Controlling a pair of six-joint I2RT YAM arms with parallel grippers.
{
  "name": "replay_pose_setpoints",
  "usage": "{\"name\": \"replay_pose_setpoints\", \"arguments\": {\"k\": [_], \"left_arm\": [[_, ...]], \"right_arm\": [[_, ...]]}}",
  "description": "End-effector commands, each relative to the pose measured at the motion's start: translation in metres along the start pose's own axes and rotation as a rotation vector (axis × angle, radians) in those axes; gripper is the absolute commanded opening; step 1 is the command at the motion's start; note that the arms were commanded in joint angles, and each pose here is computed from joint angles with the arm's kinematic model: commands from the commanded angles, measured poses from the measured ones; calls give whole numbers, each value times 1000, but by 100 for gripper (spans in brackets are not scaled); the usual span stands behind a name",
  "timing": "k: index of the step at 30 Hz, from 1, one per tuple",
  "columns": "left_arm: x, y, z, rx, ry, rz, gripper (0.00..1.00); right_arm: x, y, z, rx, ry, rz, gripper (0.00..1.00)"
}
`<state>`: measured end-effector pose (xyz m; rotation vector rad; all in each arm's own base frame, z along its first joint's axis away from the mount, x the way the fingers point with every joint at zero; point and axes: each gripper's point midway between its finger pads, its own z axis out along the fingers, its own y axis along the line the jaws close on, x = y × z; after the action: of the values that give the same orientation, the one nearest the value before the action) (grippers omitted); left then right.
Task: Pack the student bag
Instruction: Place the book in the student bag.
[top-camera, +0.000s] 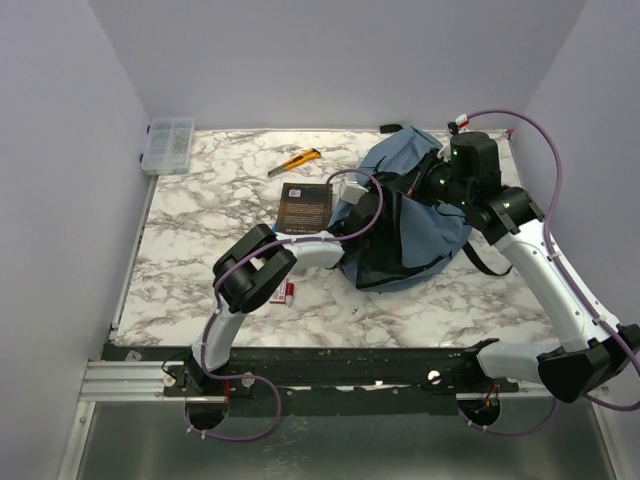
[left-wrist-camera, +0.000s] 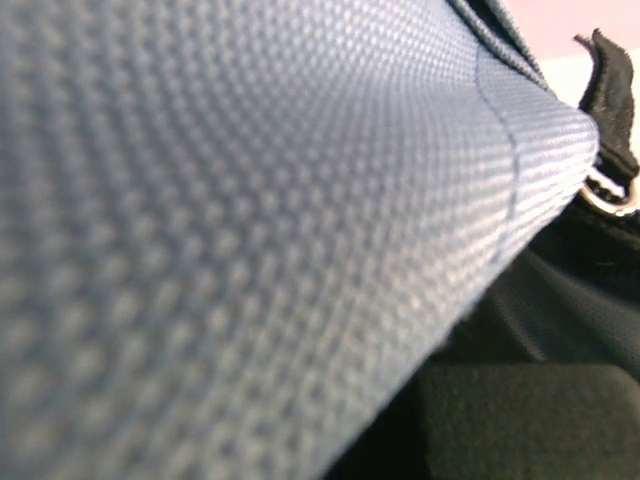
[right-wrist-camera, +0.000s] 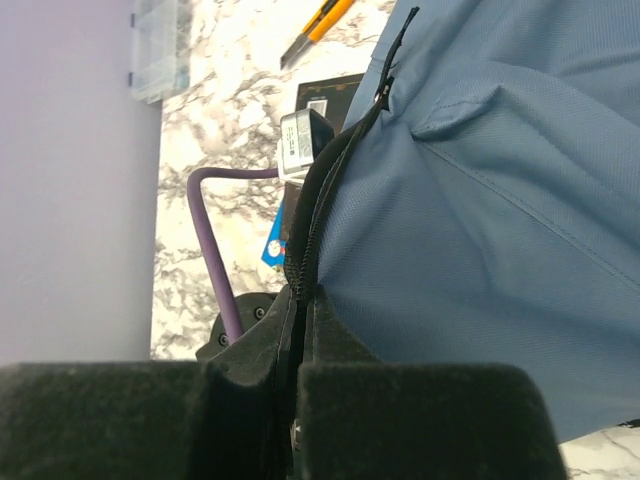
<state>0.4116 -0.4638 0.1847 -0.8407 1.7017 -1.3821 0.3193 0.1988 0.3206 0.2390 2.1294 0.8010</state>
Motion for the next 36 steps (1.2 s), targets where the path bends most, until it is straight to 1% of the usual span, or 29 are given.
{"name": "replay_pose_setpoints", "arguments": {"k": [1,3,6,8,12,14,15,17,22,23,25,26,28,30,33,34,36], "left_arm": [[20,-48,9,166,23,-126,2],[33,-42,12,159,61,-138,4],[47,-26,16,118,109,-163,6],[52,-17,17,80,133,-155,10],[58,-8,11,-4,173,-121,38],[62,-12,8,-14,204,-116,62],[67,-13,6,-20,235,-111,68],[76,-14,3,-43,291,-95,75],[78,-15,-17,-104,341,-67,83],[79,-16,-21,-110,355,-65,86],[81,-18,-28,-132,390,-52,96],[82,-17,-32,-142,406,-39,98],[83,-16,-41,-161,437,-22,98],[81,-12,-46,-198,438,-15,98],[79,-10,-39,-213,434,-36,98],[83,-14,-35,-202,480,-39,98],[84,-7,-31,-255,519,-45,98]], "right_arm": [[-20,11,2,-38,-84,-5,1],[-19,7,5,-22,-81,-23,0],[-22,-8,10,47,-100,-46,0],[-25,-21,12,112,-119,-73,1],[-33,-39,9,214,-141,-137,0],[-36,-44,7,248,-146,-164,1],[-39,-45,5,257,-150,-177,1],[-44,-49,2,283,-166,-197,1],[-61,-61,-4,370,-207,-240,0],[-63,-61,-4,372,-209,-244,1],[-65,-62,-3,380,-210,-248,1],[-65,-63,-2,386,-210,-251,1],[-65,-66,0,398,-208,-255,1],[-65,-66,1,396,-203,-258,1],[-61,-60,3,356,-190,-251,1],[-60,-59,3,348,-187,-249,0],[-57,-60,3,351,-177,-252,1]]}}
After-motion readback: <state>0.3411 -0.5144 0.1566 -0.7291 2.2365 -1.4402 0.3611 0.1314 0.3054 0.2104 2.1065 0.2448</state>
